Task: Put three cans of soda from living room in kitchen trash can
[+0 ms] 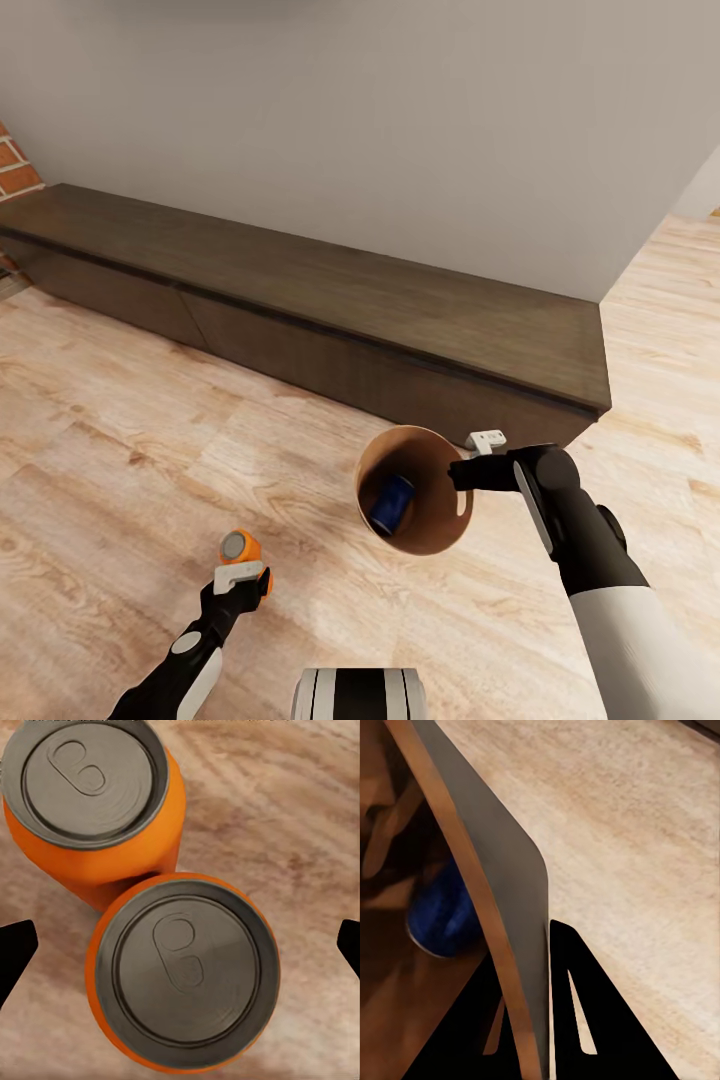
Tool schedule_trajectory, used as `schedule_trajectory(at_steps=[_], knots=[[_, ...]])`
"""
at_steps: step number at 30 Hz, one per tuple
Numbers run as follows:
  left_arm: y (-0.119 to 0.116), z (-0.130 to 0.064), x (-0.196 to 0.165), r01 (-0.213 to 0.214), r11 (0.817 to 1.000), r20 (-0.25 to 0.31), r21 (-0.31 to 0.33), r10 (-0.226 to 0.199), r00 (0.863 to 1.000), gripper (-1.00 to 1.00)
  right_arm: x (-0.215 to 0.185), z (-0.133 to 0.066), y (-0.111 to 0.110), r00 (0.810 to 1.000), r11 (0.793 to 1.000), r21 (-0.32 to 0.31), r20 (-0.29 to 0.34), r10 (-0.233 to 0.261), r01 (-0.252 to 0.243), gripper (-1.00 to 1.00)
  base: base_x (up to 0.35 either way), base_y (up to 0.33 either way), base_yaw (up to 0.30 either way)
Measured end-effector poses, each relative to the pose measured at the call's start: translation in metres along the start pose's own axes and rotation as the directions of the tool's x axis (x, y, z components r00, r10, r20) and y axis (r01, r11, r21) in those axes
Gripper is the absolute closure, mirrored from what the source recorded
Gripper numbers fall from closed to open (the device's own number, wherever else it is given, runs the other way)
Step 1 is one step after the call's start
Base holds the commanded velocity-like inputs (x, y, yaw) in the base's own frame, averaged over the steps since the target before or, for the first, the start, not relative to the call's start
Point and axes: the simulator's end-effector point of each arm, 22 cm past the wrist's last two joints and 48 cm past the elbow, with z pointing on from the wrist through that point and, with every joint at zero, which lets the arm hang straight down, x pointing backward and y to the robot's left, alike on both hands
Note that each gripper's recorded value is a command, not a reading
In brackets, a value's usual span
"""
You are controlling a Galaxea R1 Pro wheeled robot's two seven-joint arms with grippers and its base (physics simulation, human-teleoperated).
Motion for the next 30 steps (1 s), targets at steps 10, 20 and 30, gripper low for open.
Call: schedule_trajectory(at_steps=[10, 20, 30], knots=[[0.001, 0.001, 0.002, 0.000, 1.000, -0.003, -0.001, 0.000, 1.000, -1.00, 0.002, 0.002, 0.000, 1.000, 1.000, -0.004, -0.004, 0.003, -0.003, 1.00, 0.000, 0.000, 0.000], [0.002, 0.004, 0.014, -0.001, 1.000, -0.025, -0.004, 0.000, 1.000, -1.00, 0.010, 0.012, -0.001, 1.000, 1.000, -0.008, -0.022, 0.011, -0.011, 1.00, 0.000, 0.000, 0.000], [0.002, 0.004, 0.012, -0.001, 1.000, -0.020, -0.005, 0.001, 1.000, 1.00, 0.010, 0.012, -0.001, 1.000, 1.000, -0.007, -0.022, 0.010, -0.010, 1.00, 0.000, 0.000, 0.000]])
